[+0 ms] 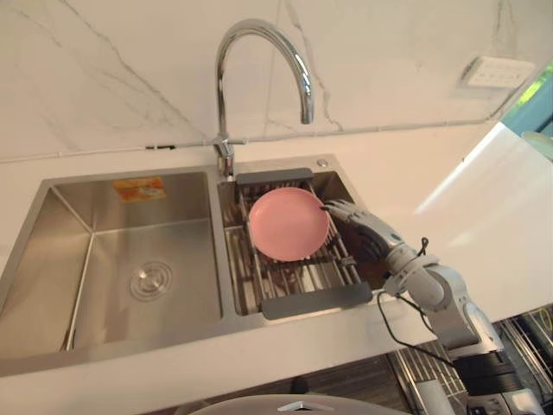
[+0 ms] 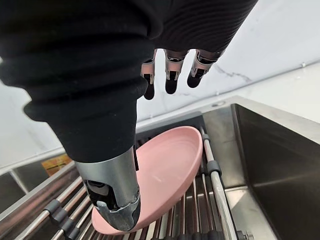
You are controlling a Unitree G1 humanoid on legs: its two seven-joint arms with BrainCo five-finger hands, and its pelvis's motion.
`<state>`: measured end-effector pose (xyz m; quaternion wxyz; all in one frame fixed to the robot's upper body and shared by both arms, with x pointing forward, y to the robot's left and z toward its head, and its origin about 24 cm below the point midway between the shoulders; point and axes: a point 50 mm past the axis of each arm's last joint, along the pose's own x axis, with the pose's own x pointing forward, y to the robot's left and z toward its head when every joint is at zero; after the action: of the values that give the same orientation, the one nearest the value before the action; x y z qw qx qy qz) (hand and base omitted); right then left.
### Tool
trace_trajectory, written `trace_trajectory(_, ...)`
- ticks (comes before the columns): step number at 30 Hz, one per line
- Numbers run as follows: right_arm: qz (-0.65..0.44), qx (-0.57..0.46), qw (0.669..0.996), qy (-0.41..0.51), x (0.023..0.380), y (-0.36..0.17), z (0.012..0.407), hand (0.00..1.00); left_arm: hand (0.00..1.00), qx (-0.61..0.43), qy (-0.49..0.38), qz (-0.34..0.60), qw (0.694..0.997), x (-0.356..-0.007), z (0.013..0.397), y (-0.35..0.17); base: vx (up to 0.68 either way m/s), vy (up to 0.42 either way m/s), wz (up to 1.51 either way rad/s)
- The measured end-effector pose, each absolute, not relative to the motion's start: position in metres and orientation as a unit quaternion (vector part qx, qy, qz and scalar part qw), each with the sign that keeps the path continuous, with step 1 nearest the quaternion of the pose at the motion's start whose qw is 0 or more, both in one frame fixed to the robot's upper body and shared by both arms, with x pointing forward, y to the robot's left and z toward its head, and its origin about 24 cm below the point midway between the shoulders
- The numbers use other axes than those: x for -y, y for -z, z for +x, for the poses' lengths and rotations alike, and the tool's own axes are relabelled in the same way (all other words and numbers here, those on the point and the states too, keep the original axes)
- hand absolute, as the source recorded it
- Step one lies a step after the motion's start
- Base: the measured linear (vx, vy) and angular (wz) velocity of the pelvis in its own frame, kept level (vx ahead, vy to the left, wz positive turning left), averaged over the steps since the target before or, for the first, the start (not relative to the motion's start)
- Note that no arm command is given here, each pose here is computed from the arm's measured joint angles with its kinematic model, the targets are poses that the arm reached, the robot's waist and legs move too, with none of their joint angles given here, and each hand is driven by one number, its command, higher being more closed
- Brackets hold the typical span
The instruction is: Walk over to the sink, pick up the cup, carry it to the dishwasher, place the cup inside the dishwasher, then close the dishwasher door
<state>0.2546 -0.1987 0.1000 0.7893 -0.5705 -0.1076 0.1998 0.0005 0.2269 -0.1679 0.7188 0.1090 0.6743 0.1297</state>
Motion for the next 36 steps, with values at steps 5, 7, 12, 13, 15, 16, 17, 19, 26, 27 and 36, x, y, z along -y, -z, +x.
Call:
trace_trajectory(5, -0.577, 0.104, 0.777, -0.228, 0.188, -0.089, 0.253, 0.00, 0.00, -0.675, -0.128, 0.109, 0.718, -0.228, 0.000, 0.168, -0.02, -0.001, 0.00)
trace_trajectory(7, -0.581, 0.103, 0.772, -0.234, 0.186, -0.085, 0.252, 0.00, 0.00, -0.675, -0.128, 0.108, 0.718, -0.228, 0.000, 0.168, -0.01, 0.004, 0.03)
trace_trajectory(12, -0.583, 0.084, 0.775, -0.229, 0.190, -0.075, 0.254, 0.00, 0.00, -0.675, -0.128, 0.110, 0.719, -0.229, 0.001, 0.168, -0.02, 0.004, 0.08)
trace_trajectory(13, -0.583, 0.081, 0.775, -0.229, 0.191, -0.073, 0.254, 0.00, 0.00, -0.674, -0.128, 0.111, 0.719, -0.230, 0.001, 0.167, 0.00, 0.000, 0.00)
trace_trajectory(15, -0.587, 0.081, 0.769, -0.240, 0.186, -0.070, 0.253, 0.00, 0.00, -0.674, -0.128, 0.111, 0.719, -0.230, 0.001, 0.167, 0.00, 0.000, 0.00)
trace_trajectory(16, -0.590, 0.081, 0.766, -0.244, 0.184, -0.068, 0.252, 0.00, 0.00, -0.674, -0.127, 0.112, 0.719, -0.230, 0.001, 0.167, 0.00, 0.000, 0.00)
trace_trajectory(17, -0.592, 0.082, 0.762, -0.249, 0.181, -0.066, 0.251, 0.00, 0.00, -0.675, -0.127, 0.112, 0.719, -0.230, 0.001, 0.167, 0.00, 0.000, 0.00)
trace_trajectory(19, -0.600, 0.084, 0.754, -0.255, 0.178, -0.063, 0.250, 0.00, 0.00, -0.675, -0.127, 0.112, 0.718, -0.230, 0.001, 0.167, 0.00, 0.000, 0.00)
trace_trajectory(26, -0.625, 0.100, 0.736, -0.240, 0.172, -0.055, 0.250, 0.00, 0.00, -0.675, -0.125, 0.114, 0.718, -0.230, 0.001, 0.167, -0.01, -0.001, 0.01)
trace_trajectory(27, -0.627, 0.099, 0.734, -0.240, 0.172, -0.053, 0.251, 0.00, 0.00, -0.675, -0.125, 0.115, 0.718, -0.230, 0.001, 0.167, -0.02, -0.005, 0.05)
trace_trajectory(36, -0.649, 0.118, 0.728, -0.189, 0.167, -0.043, 0.262, 0.00, 0.00, -0.672, -0.114, 0.124, 0.721, -0.228, 0.003, 0.168, -0.03, -0.005, 0.08)
